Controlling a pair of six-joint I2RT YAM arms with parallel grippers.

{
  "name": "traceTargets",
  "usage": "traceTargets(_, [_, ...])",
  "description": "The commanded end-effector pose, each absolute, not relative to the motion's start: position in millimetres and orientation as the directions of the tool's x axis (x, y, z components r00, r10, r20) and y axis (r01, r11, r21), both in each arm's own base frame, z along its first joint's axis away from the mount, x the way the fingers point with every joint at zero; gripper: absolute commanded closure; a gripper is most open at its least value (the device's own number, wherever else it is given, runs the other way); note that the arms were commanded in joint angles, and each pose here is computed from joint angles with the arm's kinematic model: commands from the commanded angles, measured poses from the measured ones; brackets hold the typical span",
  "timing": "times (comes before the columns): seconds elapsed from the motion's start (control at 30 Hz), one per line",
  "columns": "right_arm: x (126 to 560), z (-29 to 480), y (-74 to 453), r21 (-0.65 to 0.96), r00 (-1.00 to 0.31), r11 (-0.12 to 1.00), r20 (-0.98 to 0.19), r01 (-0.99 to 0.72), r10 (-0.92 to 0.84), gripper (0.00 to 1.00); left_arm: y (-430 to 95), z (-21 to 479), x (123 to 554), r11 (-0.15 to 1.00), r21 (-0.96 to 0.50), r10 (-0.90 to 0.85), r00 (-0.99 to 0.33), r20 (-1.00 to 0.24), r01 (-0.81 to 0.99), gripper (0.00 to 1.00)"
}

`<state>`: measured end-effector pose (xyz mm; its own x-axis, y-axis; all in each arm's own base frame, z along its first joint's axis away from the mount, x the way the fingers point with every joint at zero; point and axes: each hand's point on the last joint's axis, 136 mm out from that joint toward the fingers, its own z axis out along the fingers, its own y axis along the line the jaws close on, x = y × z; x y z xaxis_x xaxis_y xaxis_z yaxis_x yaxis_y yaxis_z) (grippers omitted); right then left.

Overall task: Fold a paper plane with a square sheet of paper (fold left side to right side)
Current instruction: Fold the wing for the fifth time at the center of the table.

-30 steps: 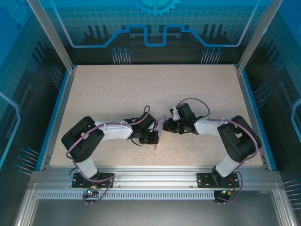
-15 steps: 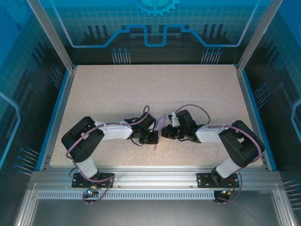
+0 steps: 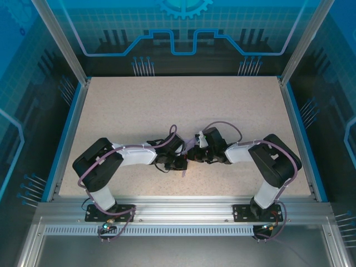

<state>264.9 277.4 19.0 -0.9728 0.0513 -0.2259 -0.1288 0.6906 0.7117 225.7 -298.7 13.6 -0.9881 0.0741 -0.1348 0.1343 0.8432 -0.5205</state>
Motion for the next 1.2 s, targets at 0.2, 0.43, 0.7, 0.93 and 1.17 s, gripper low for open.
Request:
traceTargets(0.2, [263.0,-5.5,263.2,0.585,-0.98,0.801,-0.201,-0.125,-0.006,0.9,-272.5,-16.1,200.1,0.897,-0.435,0.081,-0.996,-0.021,0.082,1.0])
traceTargets(0.43, [275.7,-10.7,253.8,0.539,-0.977,0.833,-0.211,-0.124,-0.009,0.89,-270.8,-17.9,198.2,0.899,-0.432,0.08,-0.997,-0.013,0.078,1.0])
traceTargets(0.7, [299.2,-0.7,248.2,0.546,-0.969,0.828,-0.245,-0.128,0.012,0.9,-271.0,-20.2,198.1,0.901,-0.427,0.08,-0.997,-0.006,0.075,1.0])
traceTargets(0.93, [315.0,-2.5,241.4,0.556,-0.97,0.823,-0.243,-0.114,0.029,0.9,-269.8,-22.0,196.2,0.903,-0.423,0.081,-0.997,0.002,0.073,1.0])
traceTargets(1.17, [334.1,2.3,236.6,0.569,-0.967,0.815,-0.25,-0.108,0.046,0.9,-269.8,-22.9,196.1,0.903,-0.424,0.081,-0.997,0.004,0.071,1.0])
